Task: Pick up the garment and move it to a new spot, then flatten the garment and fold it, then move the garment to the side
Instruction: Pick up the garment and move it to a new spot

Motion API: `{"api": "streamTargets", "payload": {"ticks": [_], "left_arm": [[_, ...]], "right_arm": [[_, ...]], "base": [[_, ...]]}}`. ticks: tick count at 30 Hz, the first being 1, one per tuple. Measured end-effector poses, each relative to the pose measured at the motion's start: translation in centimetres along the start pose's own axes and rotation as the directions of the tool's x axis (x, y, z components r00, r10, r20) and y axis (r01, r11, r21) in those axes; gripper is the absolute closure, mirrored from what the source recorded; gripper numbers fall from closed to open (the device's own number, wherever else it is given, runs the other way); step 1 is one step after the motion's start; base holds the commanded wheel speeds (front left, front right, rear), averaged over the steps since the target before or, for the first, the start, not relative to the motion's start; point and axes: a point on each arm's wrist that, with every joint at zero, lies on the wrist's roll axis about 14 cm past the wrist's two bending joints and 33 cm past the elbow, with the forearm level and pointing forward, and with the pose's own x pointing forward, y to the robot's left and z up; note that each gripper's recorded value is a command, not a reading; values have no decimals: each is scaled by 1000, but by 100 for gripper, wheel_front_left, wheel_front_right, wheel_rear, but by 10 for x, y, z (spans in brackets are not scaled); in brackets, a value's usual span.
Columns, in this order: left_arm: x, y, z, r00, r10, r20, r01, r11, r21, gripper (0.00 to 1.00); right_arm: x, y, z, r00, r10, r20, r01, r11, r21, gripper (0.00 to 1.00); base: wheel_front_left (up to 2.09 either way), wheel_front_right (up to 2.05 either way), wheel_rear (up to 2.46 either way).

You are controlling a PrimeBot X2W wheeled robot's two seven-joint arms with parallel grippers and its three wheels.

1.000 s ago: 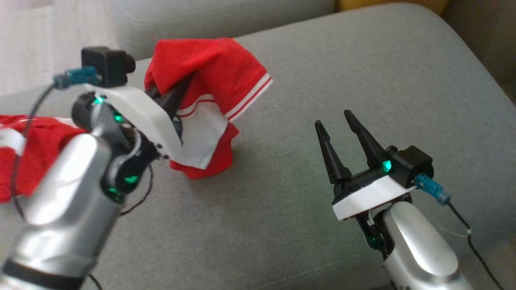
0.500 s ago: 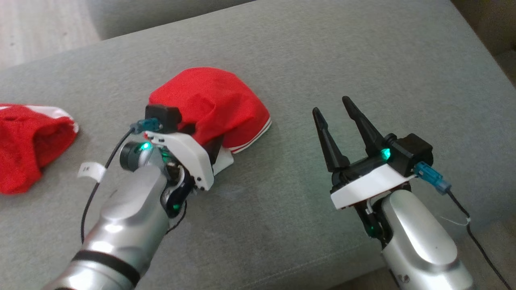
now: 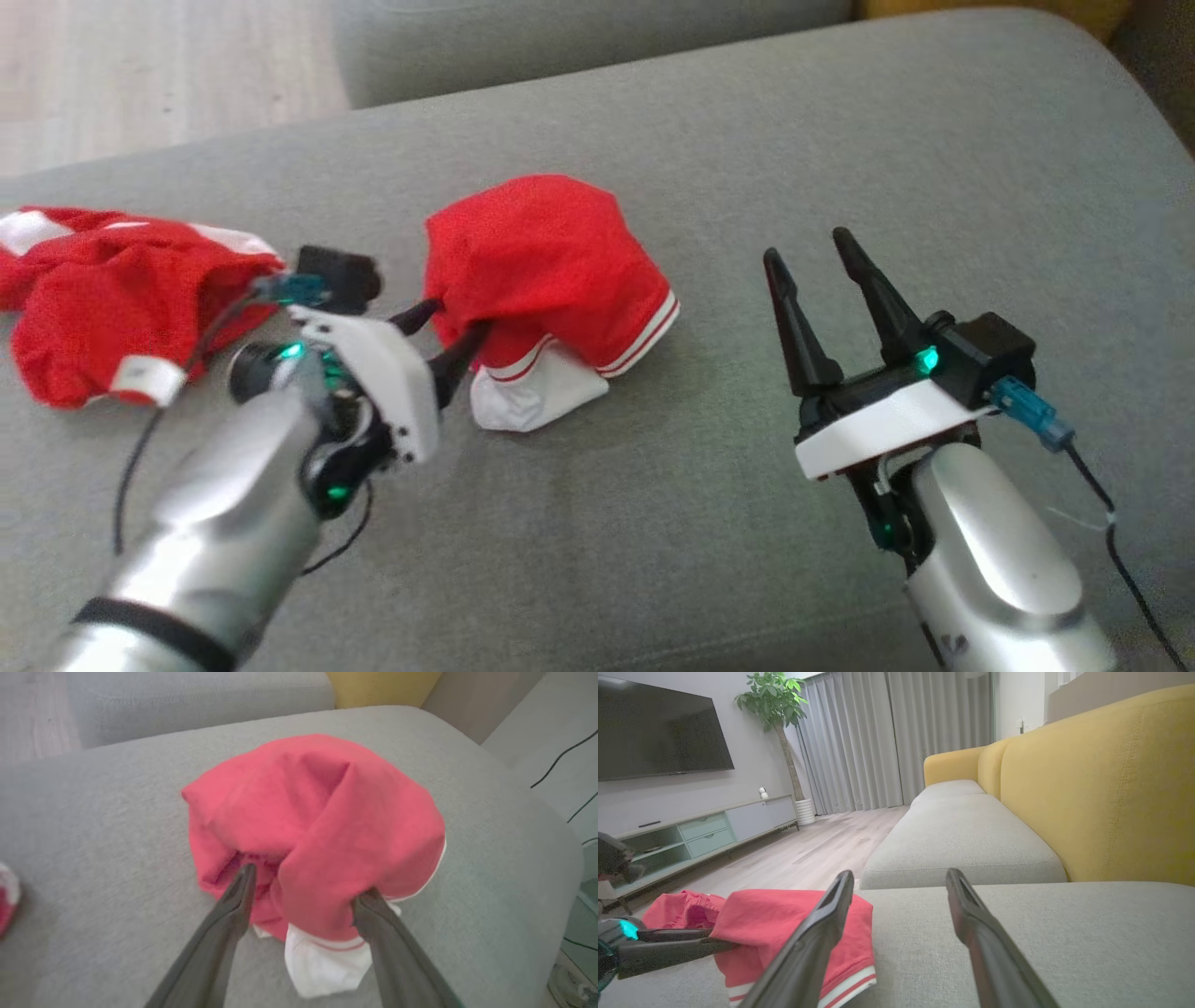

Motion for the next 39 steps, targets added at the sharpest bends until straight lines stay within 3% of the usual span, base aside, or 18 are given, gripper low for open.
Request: {"api": "streamTargets", "payload": {"ticks": [6, 12, 15, 19, 22, 28, 32, 39], "left_arm": [[-46, 21, 2, 1000, 14, -24, -15, 997, -69, 0], [-81, 43, 36, 983, 135, 126, -127, 990, -68, 0], [-103, 53, 54, 936, 230, 267, -211, 972, -99, 0], [-136, 67, 65, 821, 363, 441, -326, 932, -161, 0], [-162, 77, 45, 756, 466, 459, -412, 884, -219, 0], [-190, 74, 45, 653, 539, 532, -497, 835, -235, 0], [-193, 67, 32, 639, 555, 533, -521, 822, -231, 0], [-188, 68, 31, 638, 540, 549, -524, 827, -205, 0]], "right_arm": [[-2, 13, -8, 999, 32, -19, -32, 999, 8, 0], [0, 22, -3, 998, 58, -7, -58, 998, 3, 0], [0, 23, 0, 998, 64, 2, -64, 998, -4, 0], [-8, 21, -2, 998, 58, -6, -58, 998, -7, 0], [-17, 14, -5, 999, 32, -10, -32, 999, 0, 0], [-26, 2, -8, 1000, -9, -15, 9, 1000, 10, 0], [-29, 2, -14, 999, -13, -31, 14, 1000, 13, 0], [-21, -4, -15, 999, -13, -39, 13, 1000, -1, 0]], "base": [[0, 0, 0], [0, 0, 0], [0, 0, 0], [0, 0, 0], [0, 0, 0], [0, 0, 0], [0, 0, 0], [0, 0, 0]]}}
